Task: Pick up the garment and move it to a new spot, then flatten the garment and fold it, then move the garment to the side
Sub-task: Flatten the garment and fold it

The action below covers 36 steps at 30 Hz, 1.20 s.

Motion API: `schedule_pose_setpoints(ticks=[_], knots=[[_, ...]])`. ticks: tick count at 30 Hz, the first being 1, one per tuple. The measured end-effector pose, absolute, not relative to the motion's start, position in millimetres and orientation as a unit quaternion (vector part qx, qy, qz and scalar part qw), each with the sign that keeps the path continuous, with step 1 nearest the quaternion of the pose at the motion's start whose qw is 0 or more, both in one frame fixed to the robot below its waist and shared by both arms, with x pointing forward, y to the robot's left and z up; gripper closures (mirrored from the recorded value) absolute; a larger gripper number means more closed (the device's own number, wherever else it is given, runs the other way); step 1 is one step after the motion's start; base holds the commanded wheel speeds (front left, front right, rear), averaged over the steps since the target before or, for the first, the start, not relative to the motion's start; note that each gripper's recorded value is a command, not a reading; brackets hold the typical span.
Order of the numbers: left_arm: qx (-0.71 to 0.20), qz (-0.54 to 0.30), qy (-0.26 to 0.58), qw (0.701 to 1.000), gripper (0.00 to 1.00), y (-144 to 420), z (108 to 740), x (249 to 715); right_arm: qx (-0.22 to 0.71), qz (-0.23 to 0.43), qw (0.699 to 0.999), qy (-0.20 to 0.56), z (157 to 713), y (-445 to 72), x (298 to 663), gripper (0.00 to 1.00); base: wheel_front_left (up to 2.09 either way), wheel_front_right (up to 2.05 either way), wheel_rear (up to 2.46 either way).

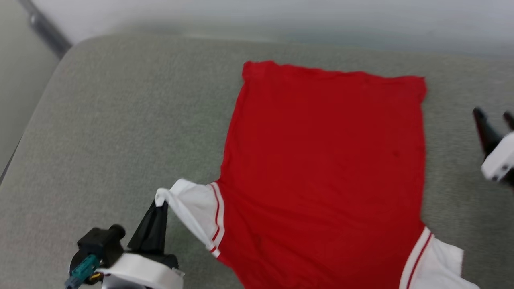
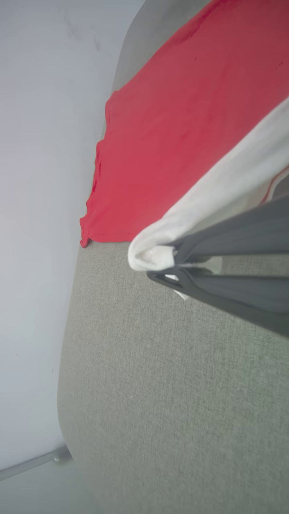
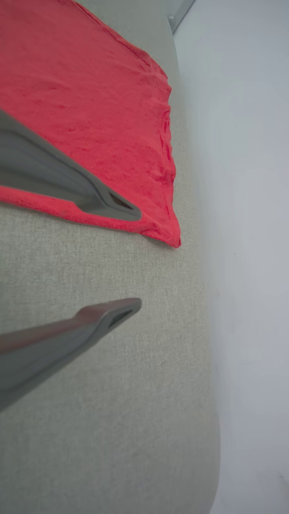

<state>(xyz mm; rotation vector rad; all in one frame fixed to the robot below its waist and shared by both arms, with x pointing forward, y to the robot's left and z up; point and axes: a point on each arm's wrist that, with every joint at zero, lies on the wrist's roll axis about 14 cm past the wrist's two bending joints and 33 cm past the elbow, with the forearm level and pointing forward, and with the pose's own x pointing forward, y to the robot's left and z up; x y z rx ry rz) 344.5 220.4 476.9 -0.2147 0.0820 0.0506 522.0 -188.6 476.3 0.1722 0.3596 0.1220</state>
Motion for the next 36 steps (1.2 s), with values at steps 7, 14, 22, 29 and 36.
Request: schedule_pose_setpoints(ticks=[7, 14, 22, 29, 36], knots=[[-0.106, 0.035, 0.036, 0.993, 1.0, 222.5, 474.6, 356.7, 0.041, 0.093, 0.955, 0.279, 450.7, -158.1, 597.7, 0.0, 0.0, 0.0, 0.0], [-0.098, 0.047, 0.045, 0.993, 1.0, 228.8, 465.0, 367.1, 0.023, 0.121, 0.907, 0.403, 391.7, -120.9, 625.2, 0.0, 0.0, 0.0, 0.0], [-0.092, 0.065, 0.066, 0.991, 1.0, 238.8, 449.8, 367.6, 0.039, 0.124, 0.846, 0.517, 338.2, -103.2, 621.5, 0.0, 0.0, 0.0, 0.0], [-0.091, 0.073, 0.064, 0.991, 1.0, 243.9, 449.5, 363.8, 0.031, 0.121, 0.835, 0.535, 340.4, -99.3, 618.0, 1.0, 0.0, 0.0, 0.0], [-0.086, 0.079, 0.058, 0.992, 1.0, 250.1, 453.8, 352.6, -0.02, 0.128, 0.859, 0.495, 376.6, -100.7, 614.5, 1.0, 0.0, 0.0, 0.0]])
